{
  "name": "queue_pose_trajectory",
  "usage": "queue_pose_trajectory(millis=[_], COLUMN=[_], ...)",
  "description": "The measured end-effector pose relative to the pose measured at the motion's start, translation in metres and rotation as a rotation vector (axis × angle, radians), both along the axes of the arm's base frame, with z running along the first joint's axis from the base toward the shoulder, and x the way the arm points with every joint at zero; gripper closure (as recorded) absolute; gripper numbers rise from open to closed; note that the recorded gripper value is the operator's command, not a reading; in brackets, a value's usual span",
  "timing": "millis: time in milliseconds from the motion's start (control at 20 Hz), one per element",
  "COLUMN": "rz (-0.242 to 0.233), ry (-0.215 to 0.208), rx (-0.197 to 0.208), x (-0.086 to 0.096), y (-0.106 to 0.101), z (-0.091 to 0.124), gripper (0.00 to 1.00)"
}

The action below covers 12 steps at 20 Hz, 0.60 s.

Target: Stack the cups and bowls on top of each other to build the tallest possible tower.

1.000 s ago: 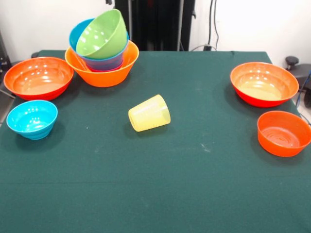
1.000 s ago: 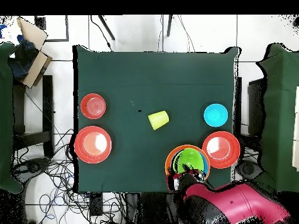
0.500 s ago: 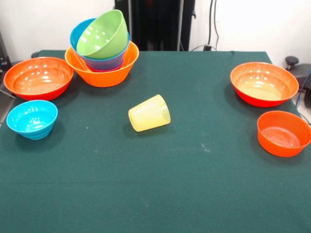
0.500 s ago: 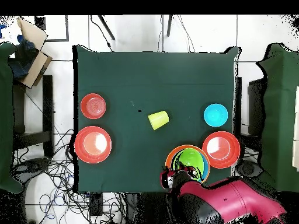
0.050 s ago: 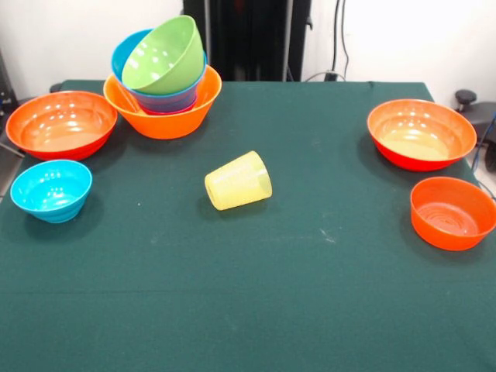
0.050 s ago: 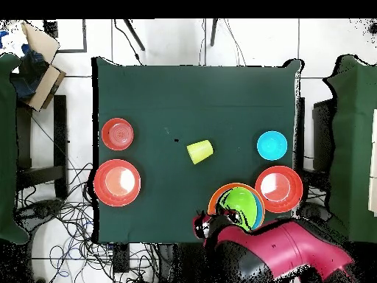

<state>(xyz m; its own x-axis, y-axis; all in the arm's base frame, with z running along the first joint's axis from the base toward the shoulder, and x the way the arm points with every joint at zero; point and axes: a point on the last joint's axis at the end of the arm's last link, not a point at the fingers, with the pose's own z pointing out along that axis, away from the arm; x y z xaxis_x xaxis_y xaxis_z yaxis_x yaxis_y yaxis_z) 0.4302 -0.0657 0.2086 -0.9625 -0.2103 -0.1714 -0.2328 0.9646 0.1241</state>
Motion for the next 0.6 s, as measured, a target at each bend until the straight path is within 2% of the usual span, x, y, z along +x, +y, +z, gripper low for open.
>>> queue_pose_trajectory(millis=[200,300,400,500,600], rz=[0.037,0.080,0.125,0.172,0.189], ry=[0.018,0.014,-0.002,-0.037,-0.055], rx=[-0.004,-0.001,0.008,0.026,0.039], x=[0.011,0.024,0.040,0.061,0.073], y=[0.018,0.037,0.058,0.083,0.095], z=[0.001,-0.001,-0.004,-0.007,-0.008], gripper=[0.00,0.00,0.00,0.00,0.00])
